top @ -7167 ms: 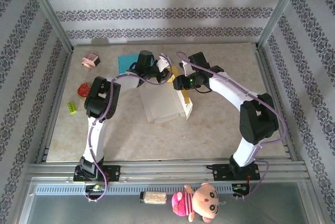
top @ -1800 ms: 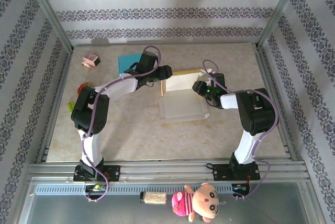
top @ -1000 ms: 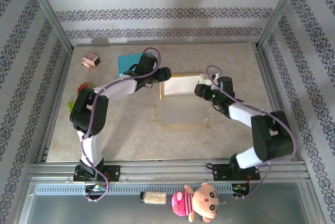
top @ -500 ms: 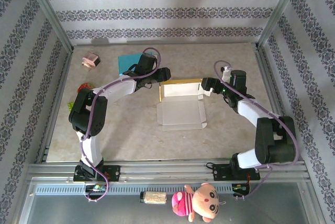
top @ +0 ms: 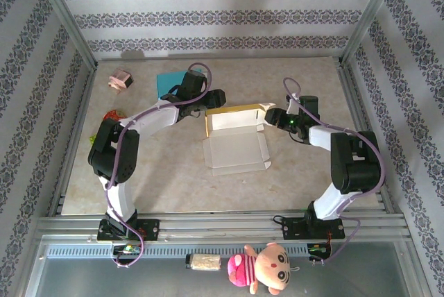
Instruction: Fold the paper box
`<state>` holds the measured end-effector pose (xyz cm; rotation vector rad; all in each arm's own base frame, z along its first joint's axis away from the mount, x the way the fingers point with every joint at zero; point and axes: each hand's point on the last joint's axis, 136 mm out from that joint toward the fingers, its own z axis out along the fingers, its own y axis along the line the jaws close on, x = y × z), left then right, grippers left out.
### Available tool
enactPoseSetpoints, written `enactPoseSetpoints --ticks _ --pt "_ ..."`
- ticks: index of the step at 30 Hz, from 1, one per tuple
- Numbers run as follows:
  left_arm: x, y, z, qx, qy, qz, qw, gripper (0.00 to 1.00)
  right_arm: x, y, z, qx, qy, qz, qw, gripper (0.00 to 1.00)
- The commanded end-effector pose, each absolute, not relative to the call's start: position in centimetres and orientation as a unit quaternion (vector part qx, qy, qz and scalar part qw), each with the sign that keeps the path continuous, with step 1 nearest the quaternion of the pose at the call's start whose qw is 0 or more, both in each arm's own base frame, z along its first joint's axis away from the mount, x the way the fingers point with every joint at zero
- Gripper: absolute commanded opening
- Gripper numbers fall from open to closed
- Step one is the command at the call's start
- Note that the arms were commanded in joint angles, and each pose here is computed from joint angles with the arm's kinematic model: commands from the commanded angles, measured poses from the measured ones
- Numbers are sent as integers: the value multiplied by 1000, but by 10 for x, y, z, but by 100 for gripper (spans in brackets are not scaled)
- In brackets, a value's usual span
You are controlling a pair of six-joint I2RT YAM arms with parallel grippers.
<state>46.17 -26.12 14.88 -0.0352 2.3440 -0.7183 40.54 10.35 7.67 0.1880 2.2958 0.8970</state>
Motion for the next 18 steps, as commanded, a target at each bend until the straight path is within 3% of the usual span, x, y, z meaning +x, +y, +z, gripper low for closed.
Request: enactPoseSetpoints --ticks 1,4,8,12,16,18 --pt "455 -255 174 13 891 -278 358 64 414 101 87 67 868 347 349 44" --pt "447 -262 191 83 876 -298 369 64 416 106 88 47 869 345 353 34" --pt "407 -283 220 293 815 -331 375 65 417 115 90 15 872 336 355 28" --pt "370 -281 221 450 763 -299 356 78 417 130 97 -28 870 328 367 21" --pt "381 -268 202 503 764 -221 339 100 416 146 97 -66 871 318 369 18" --pt "399 -262 193 505 769 -180 348 99 416 151 97 -79 870 321 367 15"
